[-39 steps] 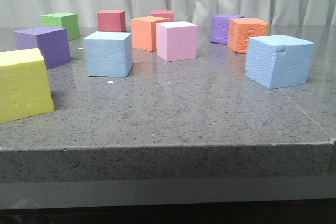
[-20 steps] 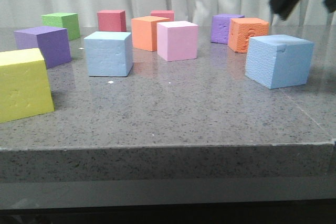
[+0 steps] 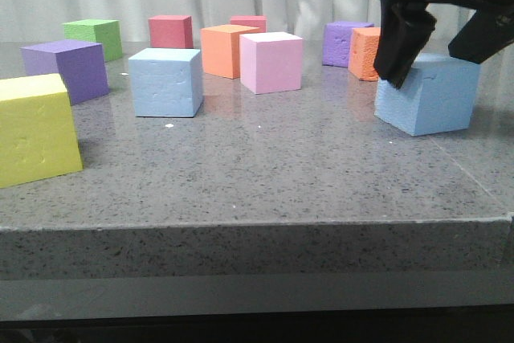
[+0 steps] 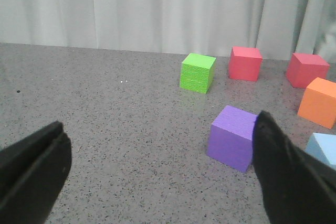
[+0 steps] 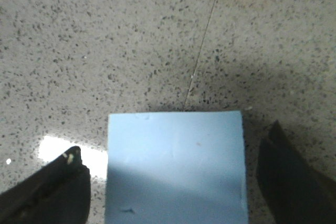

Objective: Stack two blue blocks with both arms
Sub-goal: 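Lower the right gripper onto the outer light blue cube, then grasp the light blue cube with the right gripper and lift it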

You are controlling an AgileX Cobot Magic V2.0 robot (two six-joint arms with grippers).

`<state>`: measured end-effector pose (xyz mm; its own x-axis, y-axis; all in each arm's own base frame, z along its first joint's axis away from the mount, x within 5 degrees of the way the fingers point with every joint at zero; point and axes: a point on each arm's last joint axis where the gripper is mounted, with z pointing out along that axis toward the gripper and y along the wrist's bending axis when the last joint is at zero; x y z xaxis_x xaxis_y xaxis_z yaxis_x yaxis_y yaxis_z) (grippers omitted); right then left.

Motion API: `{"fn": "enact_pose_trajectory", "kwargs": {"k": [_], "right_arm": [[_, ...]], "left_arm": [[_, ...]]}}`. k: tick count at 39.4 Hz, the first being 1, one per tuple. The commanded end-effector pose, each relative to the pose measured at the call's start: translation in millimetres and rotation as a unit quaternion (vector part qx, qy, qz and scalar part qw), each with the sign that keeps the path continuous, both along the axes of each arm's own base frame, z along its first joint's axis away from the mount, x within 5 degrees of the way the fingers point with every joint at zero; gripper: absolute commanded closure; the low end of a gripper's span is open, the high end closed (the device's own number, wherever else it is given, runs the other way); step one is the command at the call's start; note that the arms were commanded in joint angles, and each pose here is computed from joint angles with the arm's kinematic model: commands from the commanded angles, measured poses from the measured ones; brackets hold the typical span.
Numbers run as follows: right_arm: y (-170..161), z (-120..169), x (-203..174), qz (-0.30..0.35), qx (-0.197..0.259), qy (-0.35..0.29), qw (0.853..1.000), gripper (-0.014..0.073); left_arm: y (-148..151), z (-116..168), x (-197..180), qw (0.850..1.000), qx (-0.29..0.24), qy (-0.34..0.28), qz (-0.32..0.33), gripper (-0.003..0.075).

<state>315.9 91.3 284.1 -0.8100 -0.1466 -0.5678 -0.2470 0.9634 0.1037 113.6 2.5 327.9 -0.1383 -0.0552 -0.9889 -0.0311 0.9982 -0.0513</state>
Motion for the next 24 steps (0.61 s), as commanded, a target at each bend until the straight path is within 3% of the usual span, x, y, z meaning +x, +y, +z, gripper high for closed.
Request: {"fn": "enact_pose_trajectory", "kwargs": {"k": [1, 4, 13, 24], "right_arm": [[-0.1, 21.4, 2.8, 0.001, 0.009, -0.051, 0.999, -0.0047], [0.1, 19.0, 3.4, 0.002, 0.008, -0.045, 0.999, -0.0011], [0.7, 23.9, 4.5, 0.003, 0.007, -0.042, 0.999, 0.02], [27.6, 58.0, -5.3, 0.049, 0.018, -0.068, 0.996, 0.0205]], "left_arm": [[-0.2, 18.0, 1.1, 0.999, -0.004, -0.053, -0.001, 0.0042], [-0.2, 18.0, 1.1, 0.999, -0.004, -0.053, -0.001, 0.0042], [-0.2, 18.0, 1.1, 0.999, -0.004, -0.053, -0.001, 0.0042], [-0.2, 18.0, 1.1, 0.999, -0.004, -0.053, -0.001, 0.0042]]}}
